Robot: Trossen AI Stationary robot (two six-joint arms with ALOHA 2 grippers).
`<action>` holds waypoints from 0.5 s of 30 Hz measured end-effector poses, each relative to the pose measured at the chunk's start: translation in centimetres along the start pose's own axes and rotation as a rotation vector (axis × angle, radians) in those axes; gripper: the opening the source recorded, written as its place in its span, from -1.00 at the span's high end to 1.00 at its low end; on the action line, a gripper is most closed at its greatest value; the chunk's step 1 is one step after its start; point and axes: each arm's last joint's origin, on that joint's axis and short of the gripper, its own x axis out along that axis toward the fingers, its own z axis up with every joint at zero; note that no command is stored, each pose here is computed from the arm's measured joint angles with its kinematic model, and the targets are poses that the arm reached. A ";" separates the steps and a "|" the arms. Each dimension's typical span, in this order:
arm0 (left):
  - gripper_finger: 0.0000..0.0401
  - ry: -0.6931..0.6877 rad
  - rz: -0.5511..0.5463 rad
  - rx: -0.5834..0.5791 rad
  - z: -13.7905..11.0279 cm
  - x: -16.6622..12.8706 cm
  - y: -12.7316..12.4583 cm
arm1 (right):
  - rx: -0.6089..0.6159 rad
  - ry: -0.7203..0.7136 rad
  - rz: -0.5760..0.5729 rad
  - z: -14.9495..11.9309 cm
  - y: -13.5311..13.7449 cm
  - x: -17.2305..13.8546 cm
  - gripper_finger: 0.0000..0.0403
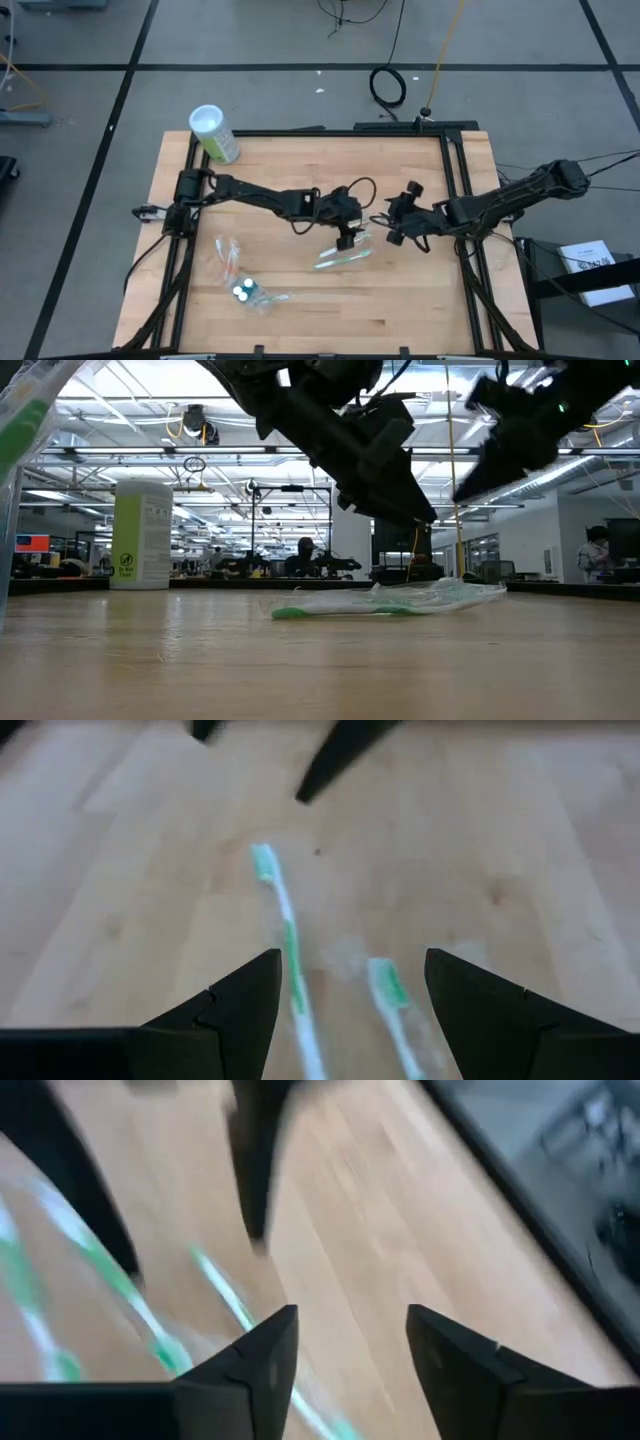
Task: Pick & Place toothbrushing station
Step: Put the green toothbrush into the transparent organizer
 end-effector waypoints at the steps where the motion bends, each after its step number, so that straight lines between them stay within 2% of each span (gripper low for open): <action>1: -0.26 -0.002 0.005 -0.003 0.1 0.0 0.3 | 0.025 0.030 -0.017 -0.7 -0.3 0.3 0.06; 5: -0.26 -0.012 0.020 -0.015 0.5 -0.5 1.2 | 0.085 0.117 -0.047 -3.7 -1.4 2.1 0.00; 9: -0.26 0.014 0.031 -0.029 0.3 -0.5 1.8 | 0.193 0.212 -0.002 -6.2 -2.7 3.6 -0.04; 15: -0.26 0.078 0.041 -0.042 -0.4 -0.5 2.3 | 0.294 0.298 0.075 -7.7 -3.6 4.3 -0.02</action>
